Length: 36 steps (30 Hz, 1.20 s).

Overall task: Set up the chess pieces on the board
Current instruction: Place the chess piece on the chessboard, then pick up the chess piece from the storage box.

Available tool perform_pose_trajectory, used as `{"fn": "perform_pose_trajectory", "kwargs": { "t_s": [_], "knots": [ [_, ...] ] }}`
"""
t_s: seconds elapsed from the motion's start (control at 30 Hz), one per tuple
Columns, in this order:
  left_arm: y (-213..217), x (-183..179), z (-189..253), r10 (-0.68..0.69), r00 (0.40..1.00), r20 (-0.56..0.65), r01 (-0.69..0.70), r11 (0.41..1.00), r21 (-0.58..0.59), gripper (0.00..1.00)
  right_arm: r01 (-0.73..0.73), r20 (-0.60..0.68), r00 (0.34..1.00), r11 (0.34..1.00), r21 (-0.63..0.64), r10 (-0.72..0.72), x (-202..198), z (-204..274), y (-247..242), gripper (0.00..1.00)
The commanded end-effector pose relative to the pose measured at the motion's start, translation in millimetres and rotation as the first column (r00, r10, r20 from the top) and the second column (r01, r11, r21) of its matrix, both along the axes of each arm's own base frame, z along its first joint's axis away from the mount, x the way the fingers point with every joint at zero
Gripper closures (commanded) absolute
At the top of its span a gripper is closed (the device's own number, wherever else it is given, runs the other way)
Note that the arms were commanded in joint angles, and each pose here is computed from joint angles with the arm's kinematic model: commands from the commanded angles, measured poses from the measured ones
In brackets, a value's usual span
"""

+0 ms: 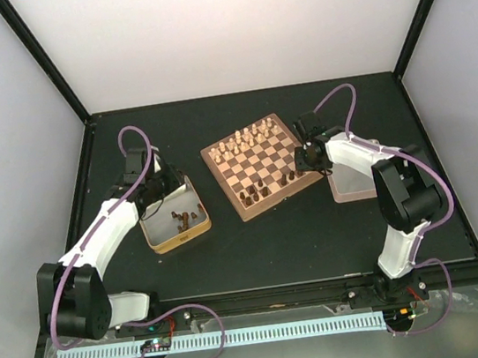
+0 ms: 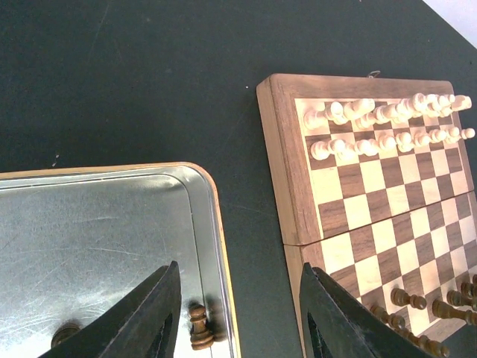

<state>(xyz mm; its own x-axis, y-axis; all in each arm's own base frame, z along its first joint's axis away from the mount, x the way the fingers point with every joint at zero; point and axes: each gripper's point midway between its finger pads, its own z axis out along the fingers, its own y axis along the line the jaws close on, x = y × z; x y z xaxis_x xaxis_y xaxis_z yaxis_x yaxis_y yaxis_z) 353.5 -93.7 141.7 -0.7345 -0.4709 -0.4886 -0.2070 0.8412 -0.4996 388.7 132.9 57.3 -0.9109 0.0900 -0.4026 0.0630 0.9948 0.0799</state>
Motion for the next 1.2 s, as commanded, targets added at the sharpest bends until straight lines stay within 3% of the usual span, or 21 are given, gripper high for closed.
{"fn": "perform_pose_trajectory", "kwargs": {
  "t_s": [0.0,0.2,0.33,0.47,0.7,0.87,1.17],
  "knots": [
    [1,4,3,0.006,1.000,0.003,-0.006,1.000,-0.009,0.54,0.020,0.000,1.000,1.000,-0.024,-0.020,3,4,-5,0.78],
    [11,-7,-5,0.011,0.999,-0.036,-0.009,0.998,0.056,0.41,0.021,0.080,0.996,0.999,0.036,-0.024,8,41,1,0.65],
    [25,-25,-26,0.035,0.992,-0.119,-0.019,0.990,0.139,0.35,0.033,0.128,0.991,0.998,0.053,-0.040,15,64,1,0.64],
    [39,-47,-54,0.069,0.975,-0.211,-0.027,0.981,0.194,0.35,0.027,0.170,0.985,0.997,0.077,-0.040,19,84,4,0.64],
    [38,-53,-88,0.043,0.945,-0.325,0.010,0.988,0.157,0.56,0.014,0.193,0.981,0.994,0.109,-0.035,20,97,9,0.66],
    [39,-51,-102,0.041,0.930,-0.364,0.023,0.985,0.170,0.65,0.011,0.186,0.982,0.993,0.118,-0.033,17,95,10,0.68],
    [41,-40,-105,0.037,0.933,-0.359,0.035,0.981,0.193,0.86,-0.006,0.174,0.985,0.991,0.131,-0.017,15,91,13,0.70]
  ]
}}
